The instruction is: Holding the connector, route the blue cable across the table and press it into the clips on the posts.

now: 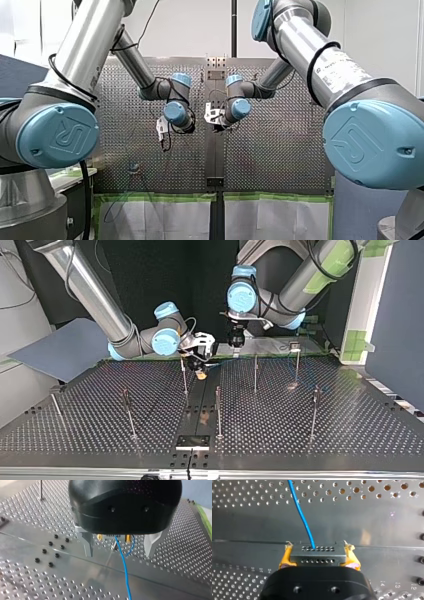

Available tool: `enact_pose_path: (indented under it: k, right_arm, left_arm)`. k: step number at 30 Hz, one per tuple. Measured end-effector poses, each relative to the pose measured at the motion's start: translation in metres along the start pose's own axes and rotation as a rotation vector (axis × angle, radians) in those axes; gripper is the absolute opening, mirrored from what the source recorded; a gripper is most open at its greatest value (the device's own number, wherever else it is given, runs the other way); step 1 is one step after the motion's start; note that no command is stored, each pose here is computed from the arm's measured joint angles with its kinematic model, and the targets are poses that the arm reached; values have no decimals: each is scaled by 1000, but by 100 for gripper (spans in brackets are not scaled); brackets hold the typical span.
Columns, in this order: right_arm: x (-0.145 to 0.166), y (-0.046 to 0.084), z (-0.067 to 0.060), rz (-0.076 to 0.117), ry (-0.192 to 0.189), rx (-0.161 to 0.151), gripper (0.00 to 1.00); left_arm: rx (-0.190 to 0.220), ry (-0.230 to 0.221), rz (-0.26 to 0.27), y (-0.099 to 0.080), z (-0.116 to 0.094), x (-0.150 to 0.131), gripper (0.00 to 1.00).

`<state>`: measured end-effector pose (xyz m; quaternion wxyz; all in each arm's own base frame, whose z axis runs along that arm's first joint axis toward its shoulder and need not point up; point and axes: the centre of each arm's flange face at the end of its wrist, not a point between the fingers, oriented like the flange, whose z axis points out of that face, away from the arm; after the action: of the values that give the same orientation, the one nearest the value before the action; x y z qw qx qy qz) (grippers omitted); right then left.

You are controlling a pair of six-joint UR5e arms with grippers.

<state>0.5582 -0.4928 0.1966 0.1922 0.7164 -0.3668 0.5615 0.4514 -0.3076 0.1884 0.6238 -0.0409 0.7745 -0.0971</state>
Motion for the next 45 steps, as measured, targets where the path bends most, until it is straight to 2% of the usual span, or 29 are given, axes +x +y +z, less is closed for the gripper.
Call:
enact_pose_path:
  k: [5,13,19,27,31,37,43,44,45]
  right_arm:
    - [0,1,0,0,1,-2,0]
    - [0,2,0,1,2,-4,0]
    - [1,4,0,2,2,-4,0]
    - [1,4,0,2,2,-5,0]
    - [1,4,1,2,2,-5,0]
    - [1,5,1,3,2,-6,0]
    - [1,5,1,2,2,-5,0]
    - [1,5,1,2,2,-5,0]
    - [1,5,1,2,2,-5,0]
  left_arm:
    - [-18,4,1,5,9,6,100]
    - [9,-28,-24,2,23,-3,100]
    - [33,2,-28,-4,40,2,100]
    - [-6,12,-29,8,66,13,100]
    - [-12,12,-31,12,74,14,100]
    - [-6,38,-24,11,87,27,100]
    - [-39,44,-11,12,92,28,100]
    - [-45,42,-9,12,91,28,86]
    - [-53,41,-6,12,91,28,86]
